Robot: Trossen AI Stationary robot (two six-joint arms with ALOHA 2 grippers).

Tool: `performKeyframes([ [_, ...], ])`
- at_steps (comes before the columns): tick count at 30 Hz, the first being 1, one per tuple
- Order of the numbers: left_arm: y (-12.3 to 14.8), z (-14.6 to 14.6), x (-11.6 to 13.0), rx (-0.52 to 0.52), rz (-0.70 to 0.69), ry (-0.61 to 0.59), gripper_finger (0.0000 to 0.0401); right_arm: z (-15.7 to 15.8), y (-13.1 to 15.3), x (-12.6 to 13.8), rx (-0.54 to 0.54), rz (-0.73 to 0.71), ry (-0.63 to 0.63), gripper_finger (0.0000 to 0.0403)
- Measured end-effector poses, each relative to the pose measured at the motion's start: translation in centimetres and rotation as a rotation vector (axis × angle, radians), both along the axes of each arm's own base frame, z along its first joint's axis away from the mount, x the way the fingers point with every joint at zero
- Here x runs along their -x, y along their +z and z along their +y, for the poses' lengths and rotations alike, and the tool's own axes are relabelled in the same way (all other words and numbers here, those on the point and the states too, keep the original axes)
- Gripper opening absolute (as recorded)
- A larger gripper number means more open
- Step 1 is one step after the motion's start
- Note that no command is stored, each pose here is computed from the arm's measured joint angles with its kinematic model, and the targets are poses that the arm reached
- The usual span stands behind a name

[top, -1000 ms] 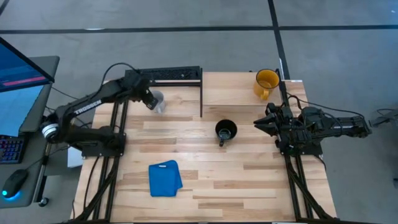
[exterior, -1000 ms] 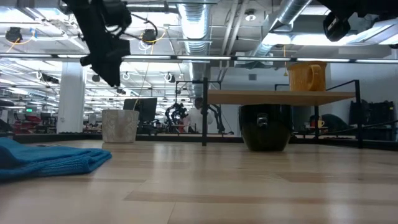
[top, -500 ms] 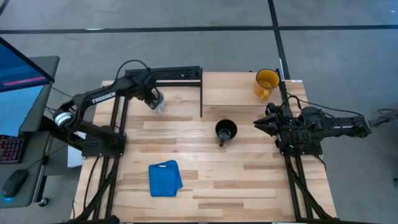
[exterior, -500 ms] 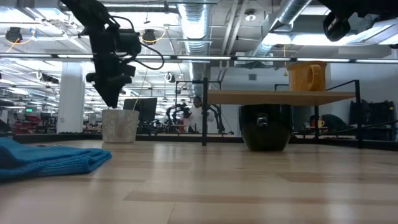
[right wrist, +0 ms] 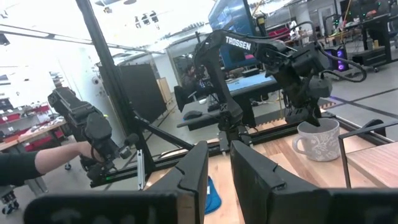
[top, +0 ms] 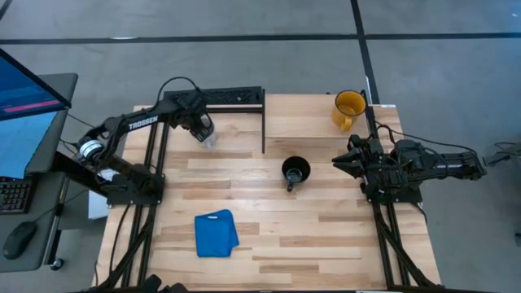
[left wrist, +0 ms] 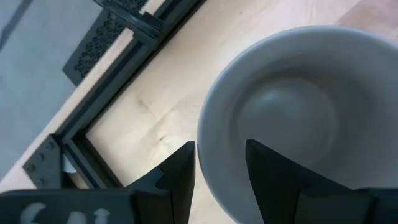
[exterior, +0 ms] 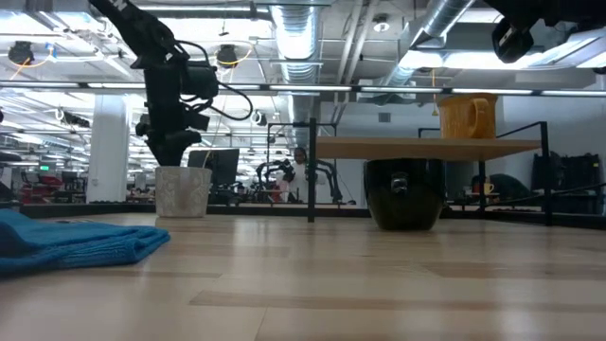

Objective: Stack small to large cups/mugs on shelf
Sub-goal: Put the gray mug on the shelf

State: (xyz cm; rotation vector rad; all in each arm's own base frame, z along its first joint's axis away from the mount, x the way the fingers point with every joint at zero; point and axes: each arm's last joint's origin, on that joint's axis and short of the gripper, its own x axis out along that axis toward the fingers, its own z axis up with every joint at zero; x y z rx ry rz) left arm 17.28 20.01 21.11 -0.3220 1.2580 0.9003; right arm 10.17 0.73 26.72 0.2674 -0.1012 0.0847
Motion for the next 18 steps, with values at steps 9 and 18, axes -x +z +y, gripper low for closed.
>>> performKeyframes([
  [9,-0.1,-0.1,0.1,0.081,-0.068,0.004,0.0135,0.0,0.0,0.0,0.001,-0.001,0.000,0.0093],
  [18,-0.4,-1.0,0.1,0.241,-0.169,0.134,0.0135,0.0,0.0,0.0,0.000,-0.004,0.000,0.0093],
])
